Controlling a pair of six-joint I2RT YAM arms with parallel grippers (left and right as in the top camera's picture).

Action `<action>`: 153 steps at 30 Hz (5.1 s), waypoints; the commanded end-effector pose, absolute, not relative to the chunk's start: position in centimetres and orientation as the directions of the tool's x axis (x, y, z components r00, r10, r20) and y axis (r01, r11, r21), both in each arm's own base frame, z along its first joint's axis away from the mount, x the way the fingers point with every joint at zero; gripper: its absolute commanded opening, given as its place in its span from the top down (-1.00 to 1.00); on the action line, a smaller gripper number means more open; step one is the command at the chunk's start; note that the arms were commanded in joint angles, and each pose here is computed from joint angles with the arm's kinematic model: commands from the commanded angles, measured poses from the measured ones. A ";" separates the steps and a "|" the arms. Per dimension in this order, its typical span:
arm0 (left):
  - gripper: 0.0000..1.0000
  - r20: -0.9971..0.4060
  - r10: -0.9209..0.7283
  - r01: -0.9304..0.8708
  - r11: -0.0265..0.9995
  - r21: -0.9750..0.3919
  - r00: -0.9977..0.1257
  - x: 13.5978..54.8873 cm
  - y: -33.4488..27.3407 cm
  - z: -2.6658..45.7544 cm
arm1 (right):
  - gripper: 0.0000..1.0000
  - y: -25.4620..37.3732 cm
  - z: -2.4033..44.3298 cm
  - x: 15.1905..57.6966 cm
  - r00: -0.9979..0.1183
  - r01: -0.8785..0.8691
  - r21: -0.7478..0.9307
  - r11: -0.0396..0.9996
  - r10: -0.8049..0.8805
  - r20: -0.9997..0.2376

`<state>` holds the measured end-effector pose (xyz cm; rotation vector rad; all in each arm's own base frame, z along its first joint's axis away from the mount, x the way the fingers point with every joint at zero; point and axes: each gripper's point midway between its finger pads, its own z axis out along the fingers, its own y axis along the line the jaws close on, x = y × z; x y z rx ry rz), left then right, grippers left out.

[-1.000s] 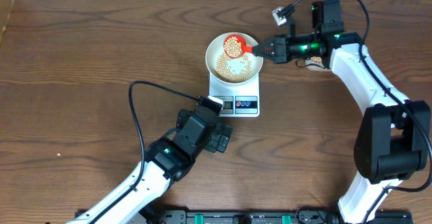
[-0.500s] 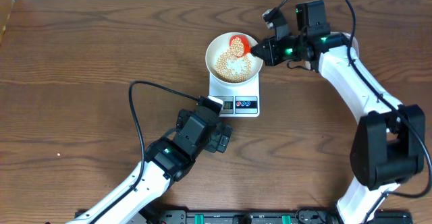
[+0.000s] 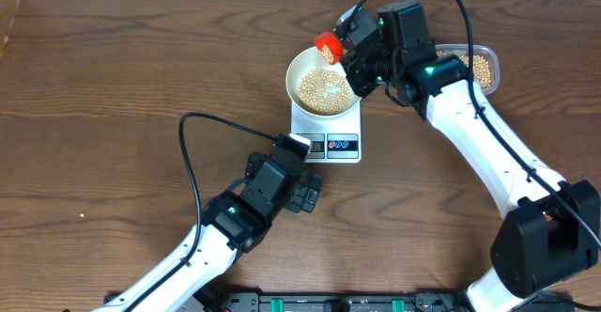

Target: Scoop item into bowl and weigh 50g on scale

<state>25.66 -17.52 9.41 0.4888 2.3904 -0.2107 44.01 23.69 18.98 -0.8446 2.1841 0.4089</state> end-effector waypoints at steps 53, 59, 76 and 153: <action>-0.96 -0.654 0.296 0.404 0.915 -0.016 -0.696 25.5 -17.4 9.3 | 0.98 23.7 23.9 43.2 -0.460 -0.676 0.052 0.735 -0.367 -0.809; -0.96 -0.654 0.296 0.404 0.915 -0.016 -0.696 25.5 -17.4 9.3 | 0.98 24.4 21.4 43.2 -0.492 -0.688 0.064 0.723 -0.400 -0.773; -0.96 -0.654 0.296 0.404 0.915 -0.016 -0.696 25.5 -17.4 9.3 | 0.98 25.0 14.9 43.4 -0.548 -0.715 0.071 0.696 -0.494 -0.675; -0.96 -0.654 0.296 0.404 0.915 -0.016 -0.696 25.5 -17.4 9.3 | 0.98 26.9 15.5 43.3 -0.649 -0.693 0.324 0.644 -0.361 -0.670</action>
